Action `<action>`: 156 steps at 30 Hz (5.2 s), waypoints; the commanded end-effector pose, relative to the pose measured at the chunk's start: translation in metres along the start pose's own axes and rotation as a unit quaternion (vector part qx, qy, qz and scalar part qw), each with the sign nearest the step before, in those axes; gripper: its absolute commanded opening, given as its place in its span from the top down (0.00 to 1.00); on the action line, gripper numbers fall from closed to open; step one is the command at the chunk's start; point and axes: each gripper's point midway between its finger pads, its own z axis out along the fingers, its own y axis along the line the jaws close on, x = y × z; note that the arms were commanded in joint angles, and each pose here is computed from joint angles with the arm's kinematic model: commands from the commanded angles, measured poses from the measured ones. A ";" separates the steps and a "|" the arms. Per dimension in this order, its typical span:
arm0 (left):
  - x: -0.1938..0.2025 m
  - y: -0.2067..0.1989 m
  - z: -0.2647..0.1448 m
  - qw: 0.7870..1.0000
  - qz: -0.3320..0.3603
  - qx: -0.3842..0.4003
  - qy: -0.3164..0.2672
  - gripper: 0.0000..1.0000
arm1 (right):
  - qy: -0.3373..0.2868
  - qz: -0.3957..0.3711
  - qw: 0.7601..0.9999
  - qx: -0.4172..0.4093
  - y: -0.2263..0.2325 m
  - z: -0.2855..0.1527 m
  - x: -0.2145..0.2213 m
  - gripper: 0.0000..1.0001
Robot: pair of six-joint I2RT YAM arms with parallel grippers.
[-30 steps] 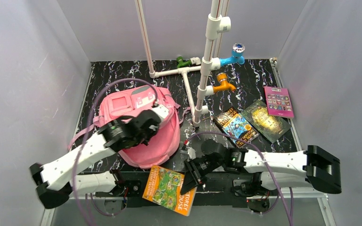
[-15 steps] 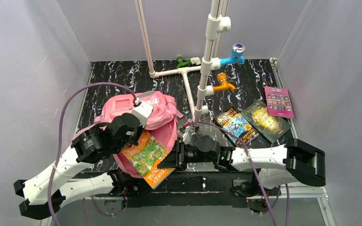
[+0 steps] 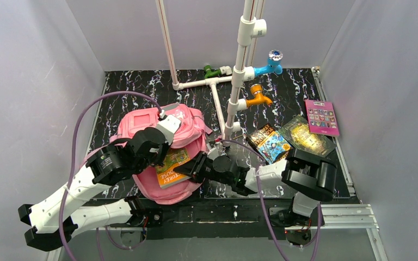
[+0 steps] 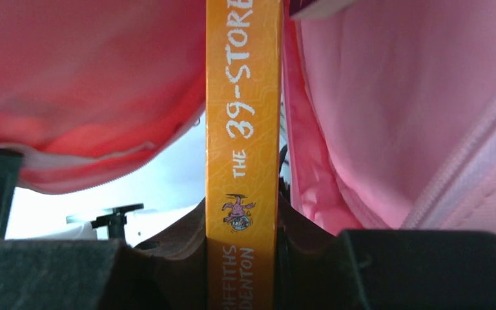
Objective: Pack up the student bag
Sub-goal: Place the book in the student bag, then move the book to the center of the board.
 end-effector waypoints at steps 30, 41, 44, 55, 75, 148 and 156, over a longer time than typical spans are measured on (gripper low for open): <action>-0.037 -0.010 -0.019 0.995 -0.036 0.048 -0.073 1.00 | -0.112 -0.068 0.987 -0.095 0.068 0.053 -0.067 0.99; -0.033 -0.009 -0.024 0.995 -0.045 0.054 -0.075 1.00 | -0.082 -0.078 0.994 0.001 0.004 0.077 -0.075 0.35; -0.029 -0.010 -0.022 0.995 -0.044 0.054 -0.071 1.00 | -0.026 -0.098 0.993 0.054 -0.014 0.063 -0.055 0.20; -0.028 -0.011 -0.022 0.995 -0.047 0.055 -0.070 1.00 | -0.039 -0.141 0.984 0.099 -0.033 0.022 -0.057 0.24; -0.032 -0.015 -0.020 0.995 -0.053 0.062 -0.066 1.00 | -0.050 -0.240 0.965 0.092 -0.009 0.088 -0.081 0.57; 0.045 -0.072 0.039 0.981 -0.144 0.098 0.083 1.00 | -0.301 -0.156 0.643 0.686 -0.092 -0.398 -0.371 0.02; 0.043 -0.083 0.042 0.980 -0.137 0.127 0.076 1.00 | -0.256 -0.162 0.562 0.769 -0.094 -0.435 -0.434 0.02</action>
